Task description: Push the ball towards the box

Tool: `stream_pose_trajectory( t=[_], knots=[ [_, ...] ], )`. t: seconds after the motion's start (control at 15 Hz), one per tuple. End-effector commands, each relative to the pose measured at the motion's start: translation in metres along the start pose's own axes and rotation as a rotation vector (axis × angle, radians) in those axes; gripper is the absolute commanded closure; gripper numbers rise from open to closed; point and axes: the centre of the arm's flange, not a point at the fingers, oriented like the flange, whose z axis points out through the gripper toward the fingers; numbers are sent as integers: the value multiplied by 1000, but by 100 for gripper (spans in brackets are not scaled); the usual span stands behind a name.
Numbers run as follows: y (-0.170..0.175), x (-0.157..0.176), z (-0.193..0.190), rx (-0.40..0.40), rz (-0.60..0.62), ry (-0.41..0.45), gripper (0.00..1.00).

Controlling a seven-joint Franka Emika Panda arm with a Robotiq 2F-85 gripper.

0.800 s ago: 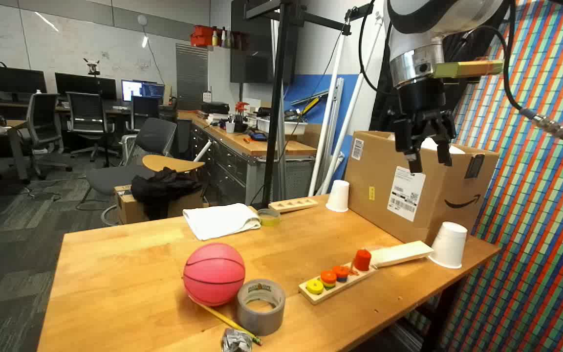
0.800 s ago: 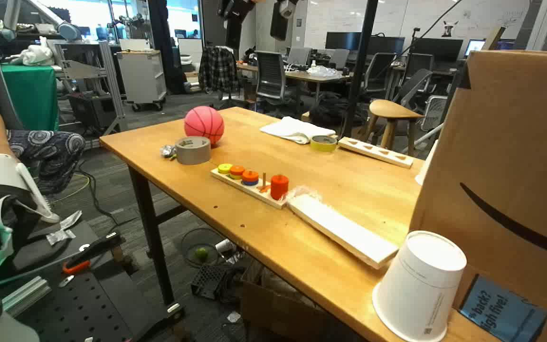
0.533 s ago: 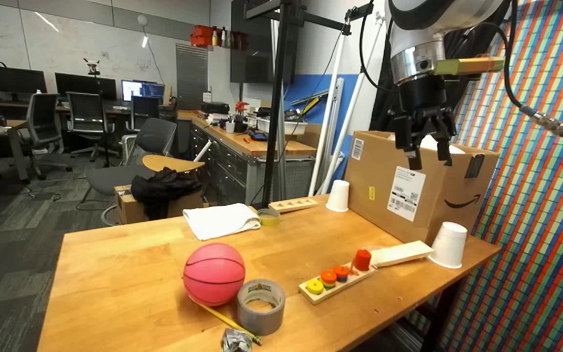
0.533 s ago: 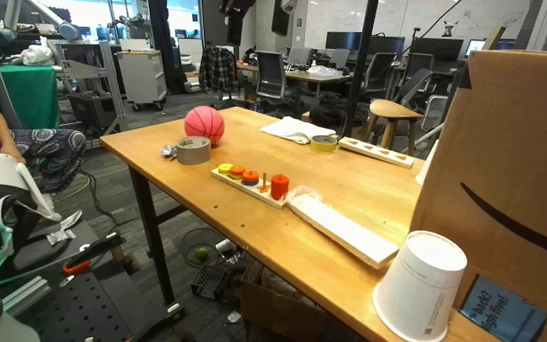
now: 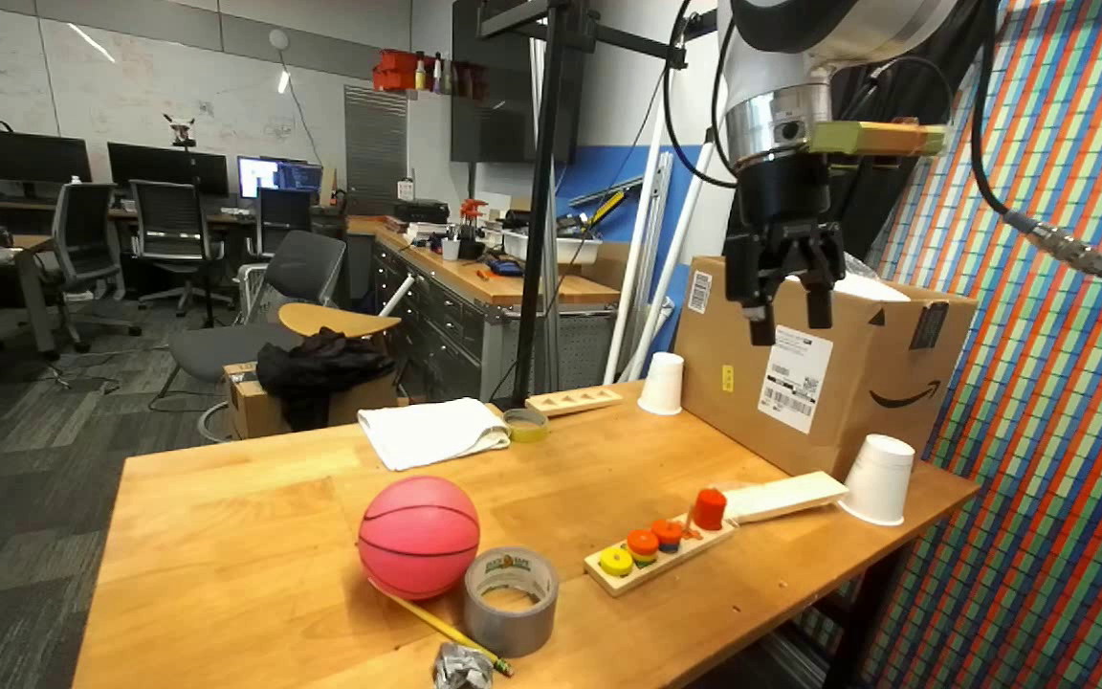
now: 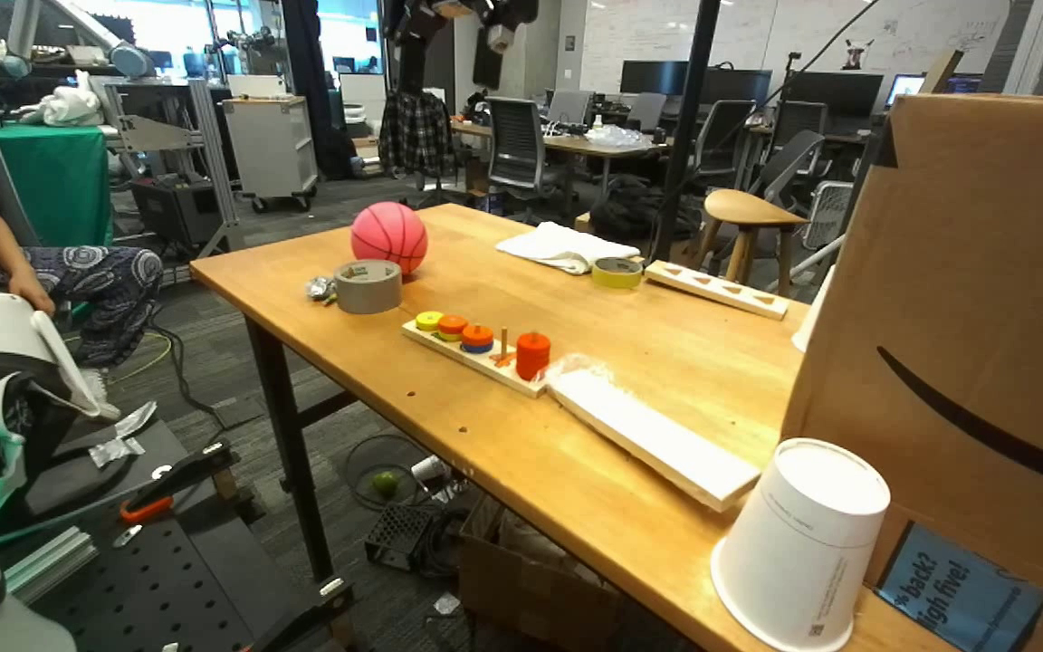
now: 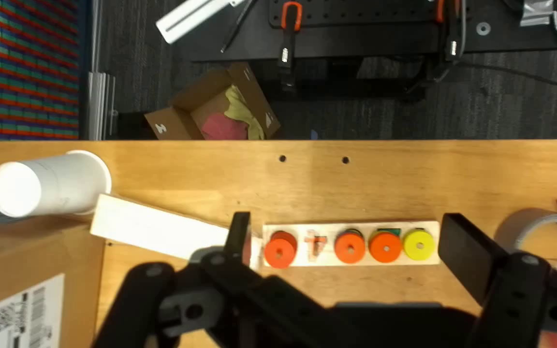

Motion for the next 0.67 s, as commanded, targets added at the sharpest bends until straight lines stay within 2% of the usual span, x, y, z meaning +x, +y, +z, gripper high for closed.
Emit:
stream_pose_trajectory(
  t=[0.0, 0.27, 0.6],
  knots=[
    [-74, -3, -9, 40, -63, 138, 0],
    [-158, 11, -8, 93, -167, 286, 0],
    [-248, 27, 8, 111, -294, 334, 0]
  ],
)
